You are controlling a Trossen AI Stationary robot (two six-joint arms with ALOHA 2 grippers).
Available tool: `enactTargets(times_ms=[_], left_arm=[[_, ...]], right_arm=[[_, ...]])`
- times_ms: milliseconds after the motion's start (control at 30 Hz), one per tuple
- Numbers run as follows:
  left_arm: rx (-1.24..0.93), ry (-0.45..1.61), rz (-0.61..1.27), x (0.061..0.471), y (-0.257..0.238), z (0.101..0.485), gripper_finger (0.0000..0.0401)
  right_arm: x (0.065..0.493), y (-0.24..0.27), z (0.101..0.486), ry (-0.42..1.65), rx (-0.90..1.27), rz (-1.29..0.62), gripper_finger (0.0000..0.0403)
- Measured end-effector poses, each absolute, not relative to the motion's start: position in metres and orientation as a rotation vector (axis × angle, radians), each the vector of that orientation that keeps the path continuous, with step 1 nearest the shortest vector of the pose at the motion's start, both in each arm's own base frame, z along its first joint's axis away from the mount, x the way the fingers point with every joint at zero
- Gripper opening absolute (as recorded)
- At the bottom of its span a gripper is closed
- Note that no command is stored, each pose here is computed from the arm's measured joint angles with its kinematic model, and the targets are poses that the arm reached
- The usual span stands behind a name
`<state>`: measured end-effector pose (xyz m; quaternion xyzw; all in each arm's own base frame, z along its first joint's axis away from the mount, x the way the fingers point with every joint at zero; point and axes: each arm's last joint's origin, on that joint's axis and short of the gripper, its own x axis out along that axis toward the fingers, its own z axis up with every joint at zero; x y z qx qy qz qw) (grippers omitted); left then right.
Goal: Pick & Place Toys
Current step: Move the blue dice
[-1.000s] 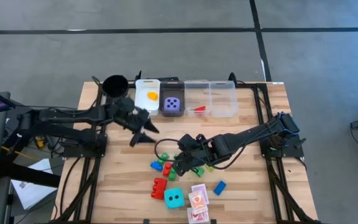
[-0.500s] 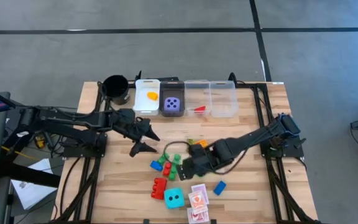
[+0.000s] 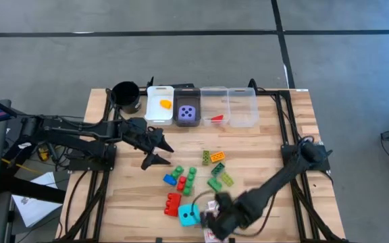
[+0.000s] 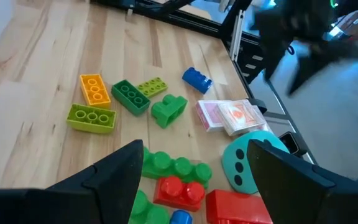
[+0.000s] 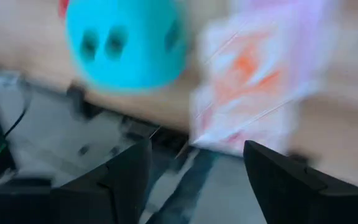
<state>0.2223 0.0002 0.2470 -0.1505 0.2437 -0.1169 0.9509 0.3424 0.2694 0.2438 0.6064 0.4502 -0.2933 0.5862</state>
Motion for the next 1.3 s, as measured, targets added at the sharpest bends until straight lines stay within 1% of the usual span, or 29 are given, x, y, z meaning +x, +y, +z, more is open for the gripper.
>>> enactTargets(times_ms=[167,233,333,400,500,667,733,833,933,1033,1100,1133,1300], left_arm=[[-0.297,0.497,-0.240,0.222,0.000,0.247,0.0281],[-0.295,0.490,-0.241,0.223,0.000,0.247,0.0281],[-0.293,0.485,-0.242,0.223,0.000,0.248,0.0281],[-0.294,0.481,-0.242,0.223,0.000,0.248,0.0281],[-0.295,0.470,-0.243,0.223,0.000,0.249,0.0281],[-0.298,0.468,-0.243,0.224,0.000,0.249,0.0281],[-0.297,0.464,-0.243,0.224,0.000,0.250,0.0281],[-0.296,0.460,-0.244,0.224,0.000,0.250,0.0281],[-0.296,0.459,-0.244,0.224,0.000,0.250,0.0281],[-0.296,0.459,-0.244,0.224,0.000,0.250,0.0281],[-0.296,0.459,-0.244,0.224,0.000,0.250,0.0281],[-0.296,0.459,-0.244,0.224,0.000,0.250,0.0281],[-0.296,0.458,-0.244,0.224,0.000,0.250,0.0281]], right_arm=[[0.358,0.289,0.242,0.990,1.486,-0.563,0.0249],[0.360,0.287,0.239,0.948,1.461,-0.599,0.0249],[0.364,0.282,0.240,0.890,1.410,-0.602,0.0249],[0.367,0.281,0.243,0.883,1.378,-0.552,0.0249],[0.370,0.276,0.243,0.892,1.323,-0.529,0.0249],[0.370,0.272,0.242,0.904,1.287,-0.546,0.0253],[0.369,0.270,0.241,0.914,1.271,-0.569,0.0261],[0.365,0.270,0.239,0.933,1.246,-0.589,0.0286],[0.362,0.270,0.238,0.952,1.224,-0.605,0.0325],[0.359,0.268,0.236,0.983,1.198,-0.633,0.0374],[0.358,0.267,0.235,1.001,1.174,-0.643,0.0393],[0.358,0.266,0.235,1.005,1.161,-0.641,0.0393],[0.362,0.260,0.235,1.024,1.064,-0.592,0.0369]])
